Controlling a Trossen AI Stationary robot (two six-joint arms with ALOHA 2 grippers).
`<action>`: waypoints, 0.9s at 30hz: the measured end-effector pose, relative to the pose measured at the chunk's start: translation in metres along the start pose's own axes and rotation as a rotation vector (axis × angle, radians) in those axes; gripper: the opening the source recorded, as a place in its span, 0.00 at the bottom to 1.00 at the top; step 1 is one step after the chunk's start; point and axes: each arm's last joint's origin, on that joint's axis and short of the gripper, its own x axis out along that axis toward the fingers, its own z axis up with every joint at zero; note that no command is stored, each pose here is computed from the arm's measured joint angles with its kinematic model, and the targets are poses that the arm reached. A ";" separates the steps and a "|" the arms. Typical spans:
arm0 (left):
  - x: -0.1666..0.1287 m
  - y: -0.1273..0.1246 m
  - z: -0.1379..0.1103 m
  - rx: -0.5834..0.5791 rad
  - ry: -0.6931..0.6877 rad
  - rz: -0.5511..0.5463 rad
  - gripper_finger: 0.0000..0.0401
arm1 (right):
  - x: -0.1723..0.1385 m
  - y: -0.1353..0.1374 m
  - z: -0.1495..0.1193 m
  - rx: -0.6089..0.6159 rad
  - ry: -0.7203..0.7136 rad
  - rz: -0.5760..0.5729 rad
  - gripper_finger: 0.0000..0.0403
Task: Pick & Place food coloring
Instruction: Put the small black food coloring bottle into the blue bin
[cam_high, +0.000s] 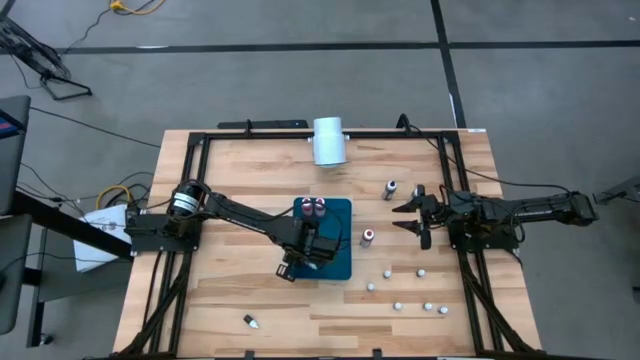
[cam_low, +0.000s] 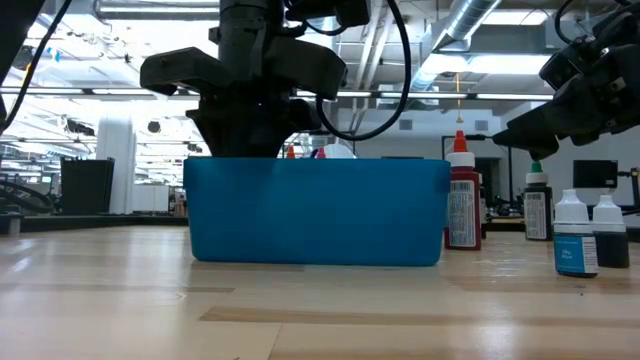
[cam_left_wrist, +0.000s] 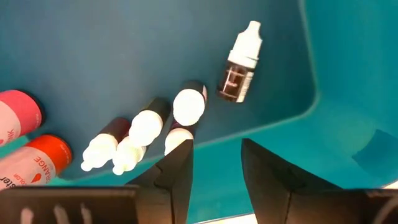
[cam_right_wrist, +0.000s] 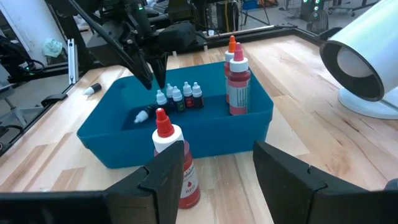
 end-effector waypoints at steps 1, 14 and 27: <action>0.000 0.000 0.000 0.001 0.000 0.000 0.32 | 0.000 0.000 0.000 0.000 0.000 0.000 0.46; -0.001 -0.004 0.001 0.011 -0.002 0.000 0.32 | 0.000 0.000 0.000 0.000 0.000 0.000 0.46; -0.002 -0.011 0.011 0.134 -0.103 0.022 0.32 | 0.000 0.000 0.000 0.000 0.000 0.000 0.46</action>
